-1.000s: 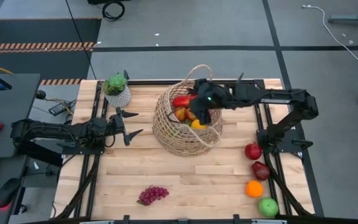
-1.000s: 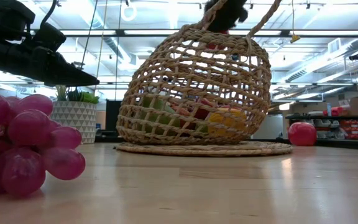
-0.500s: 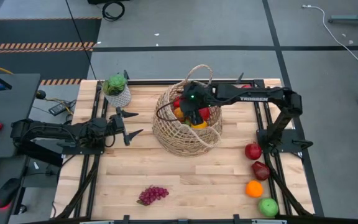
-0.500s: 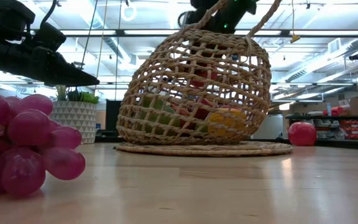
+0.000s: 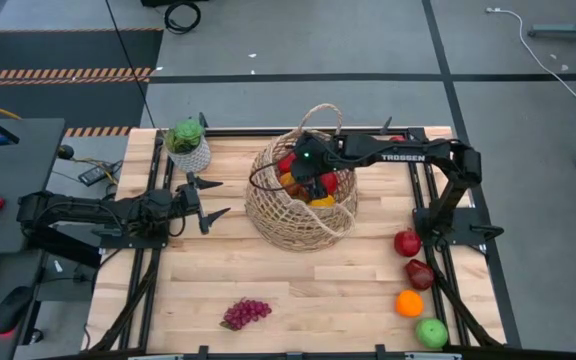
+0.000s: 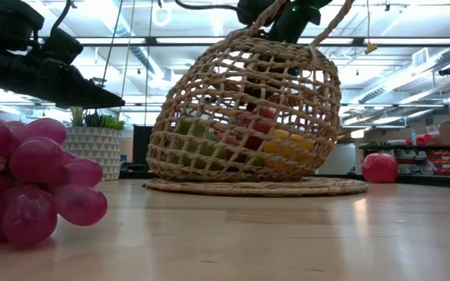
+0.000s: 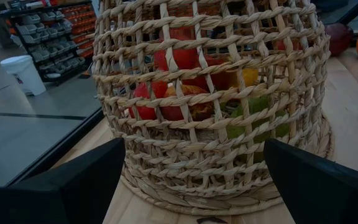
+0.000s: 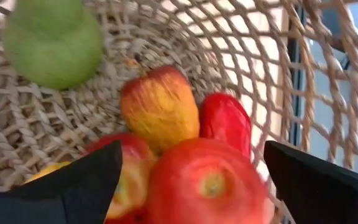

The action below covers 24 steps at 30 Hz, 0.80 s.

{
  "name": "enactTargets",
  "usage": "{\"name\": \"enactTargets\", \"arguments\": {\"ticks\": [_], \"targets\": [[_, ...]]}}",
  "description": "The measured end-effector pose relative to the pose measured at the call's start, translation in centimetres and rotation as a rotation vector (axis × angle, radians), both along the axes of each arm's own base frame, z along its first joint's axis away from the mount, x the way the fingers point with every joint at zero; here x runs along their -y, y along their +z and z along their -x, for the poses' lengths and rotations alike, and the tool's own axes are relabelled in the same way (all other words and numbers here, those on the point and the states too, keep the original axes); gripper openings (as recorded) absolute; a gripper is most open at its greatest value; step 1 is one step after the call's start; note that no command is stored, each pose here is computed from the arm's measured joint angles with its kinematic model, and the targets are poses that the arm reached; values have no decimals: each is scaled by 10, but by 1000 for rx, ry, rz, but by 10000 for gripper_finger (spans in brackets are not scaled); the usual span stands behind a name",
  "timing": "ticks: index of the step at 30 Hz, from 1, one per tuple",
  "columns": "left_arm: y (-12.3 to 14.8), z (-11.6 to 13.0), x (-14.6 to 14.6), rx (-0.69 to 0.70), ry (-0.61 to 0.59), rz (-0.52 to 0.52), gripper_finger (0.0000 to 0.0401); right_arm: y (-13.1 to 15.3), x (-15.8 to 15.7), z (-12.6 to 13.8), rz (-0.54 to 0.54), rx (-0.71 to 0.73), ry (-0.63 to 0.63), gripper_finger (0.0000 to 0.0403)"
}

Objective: Build produce basket
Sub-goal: Put the red apple into the brown basket, then put the red pomegranate into the brown basket

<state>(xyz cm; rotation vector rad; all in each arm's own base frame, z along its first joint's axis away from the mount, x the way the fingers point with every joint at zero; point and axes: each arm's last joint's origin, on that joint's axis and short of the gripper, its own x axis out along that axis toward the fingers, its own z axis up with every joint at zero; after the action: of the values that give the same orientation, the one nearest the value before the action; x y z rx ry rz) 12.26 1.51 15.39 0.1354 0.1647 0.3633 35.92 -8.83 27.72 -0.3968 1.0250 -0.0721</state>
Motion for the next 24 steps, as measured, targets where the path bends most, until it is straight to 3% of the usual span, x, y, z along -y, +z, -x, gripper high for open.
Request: {"name": "enactTargets", "arguments": {"ticks": [4, 9, 15, 19, 24], "targets": [[0, 0, 0, 0, 0, 0, 390, 11, -5, 5, 70, -5, -13, 390], [0, 0, 0, 0, 0, 0, 390, 51, -21, 18, 160, 44, -28, 392], [0, 0, 0, 0, 0, 0, 390, 101, -43, 48, 182, 172, -63, 386], [0, 0, 0, 0, 0, 0, 390, 125, -48, 78, 159, 255, -156, 379], [0, 0, 0, 0, 0, 0, 390, 138, -33, 114, 99, 299, -372, 374]]}}
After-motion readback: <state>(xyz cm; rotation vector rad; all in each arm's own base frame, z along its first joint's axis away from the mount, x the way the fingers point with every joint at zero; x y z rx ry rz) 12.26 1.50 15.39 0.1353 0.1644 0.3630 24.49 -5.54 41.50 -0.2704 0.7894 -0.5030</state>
